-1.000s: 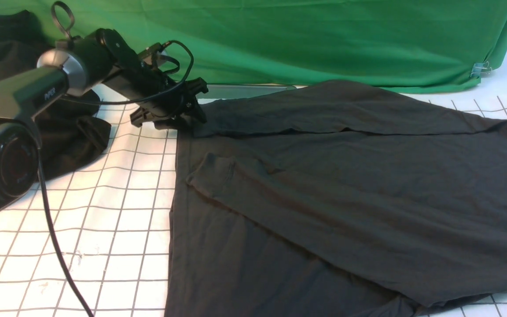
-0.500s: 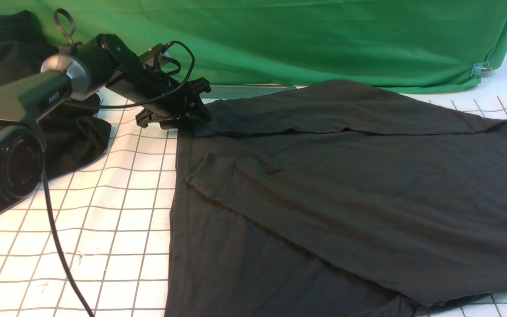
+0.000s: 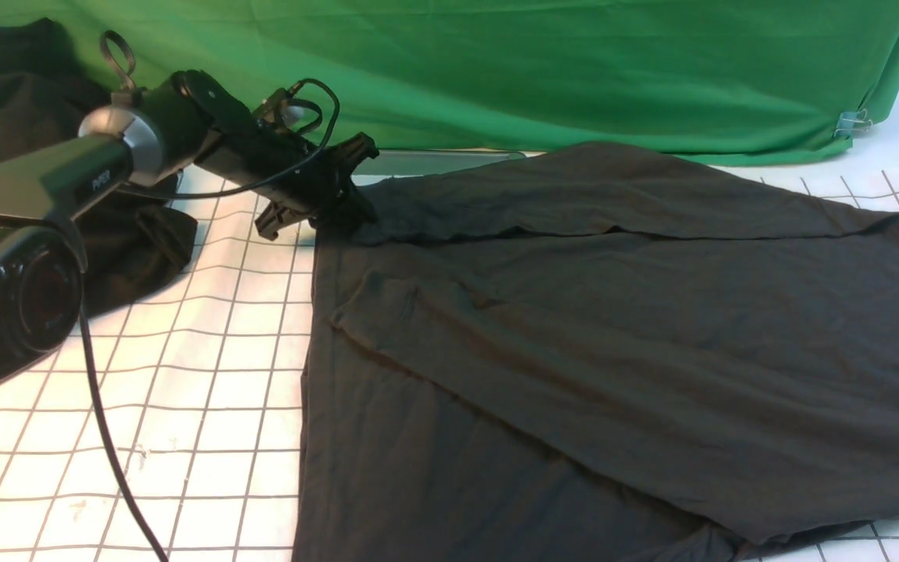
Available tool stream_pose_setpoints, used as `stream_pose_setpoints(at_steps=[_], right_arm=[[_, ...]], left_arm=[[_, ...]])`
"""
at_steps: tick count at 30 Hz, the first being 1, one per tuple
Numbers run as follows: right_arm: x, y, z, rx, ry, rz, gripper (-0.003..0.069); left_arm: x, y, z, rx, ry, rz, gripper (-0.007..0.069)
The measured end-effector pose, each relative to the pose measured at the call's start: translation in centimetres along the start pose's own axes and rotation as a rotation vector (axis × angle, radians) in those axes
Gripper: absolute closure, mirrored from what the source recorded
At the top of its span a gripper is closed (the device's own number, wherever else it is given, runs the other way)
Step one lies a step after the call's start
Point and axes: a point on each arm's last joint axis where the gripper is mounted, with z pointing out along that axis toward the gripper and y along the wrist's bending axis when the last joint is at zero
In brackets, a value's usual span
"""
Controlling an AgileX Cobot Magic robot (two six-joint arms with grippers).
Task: Fold a long-sleeved shirt over a white checkered tablecloth.
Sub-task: 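Grab the top left corner of the dark shirt with the left gripper, then fold the left side of the dark shirt inward over its body with the left gripper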
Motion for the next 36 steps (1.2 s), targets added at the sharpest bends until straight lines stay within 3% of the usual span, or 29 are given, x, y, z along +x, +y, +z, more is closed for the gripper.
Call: stream_pose_setpoints(at_steps=[4, 9, 12, 15, 19, 24, 27, 31, 35, 36], right_arm=[[0.0, 0.0, 0.0, 0.0, 0.0, 0.004, 0.0482], [0.0, 0.0, -0.1, 0.001, 0.017, 0.066, 0.0482], [-0.2, 0.1, -0.3, -0.001, 0.017, 0.076, 0.048], [-0.9, 0.4, -0.8, -0.008, -0.003, 0.078, 0.0475], [-1.6, 0.6, -1.3, -0.015, -0.026, 0.075, 0.0466], [-2.0, 0.7, -1.7, -0.02, -0.038, 0.073, 0.0461], [-2.1, 0.8, -1.7, -0.02, -0.037, 0.072, 0.046], [-2.0, 0.8, -1.7, -0.019, -0.029, 0.072, 0.0458], [-2.0, 0.8, -1.7, -0.019, -0.025, 0.072, 0.0451], [-2.0, 0.8, -1.7, -0.019, -0.024, 0.072, 0.0449]], left_arm=[[-0.9, -3.1, -3.5, 0.055, -0.008, 0.037, 0.0603], [-0.3, -9.4, -11.8, 0.199, 0.066, 0.108, 0.0603], [0.5, -10.9, -14.9, 0.209, 0.094, 0.157, 0.0603], [2.0, -11.6, -18.7, 0.094, 0.069, 0.234, 0.0603], [5.4, -10.4, -19.8, -0.007, 0.142, 0.232, 0.0603], [10.7, -6.5, -16.2, -0.105, 0.308, 0.158, 0.0603], [14.4, -2.2, -12.3, -0.2, 0.36, 0.107, 0.0601], [16.1, 0.3, -10.7, -0.254, 0.347, 0.092, 0.0585], [16.1, 1.0, -10.7, -0.291, 0.32, 0.135, 0.0482], [15.9, 0.9, -11.0, -0.302, 0.309, 0.163, 0.0414]])
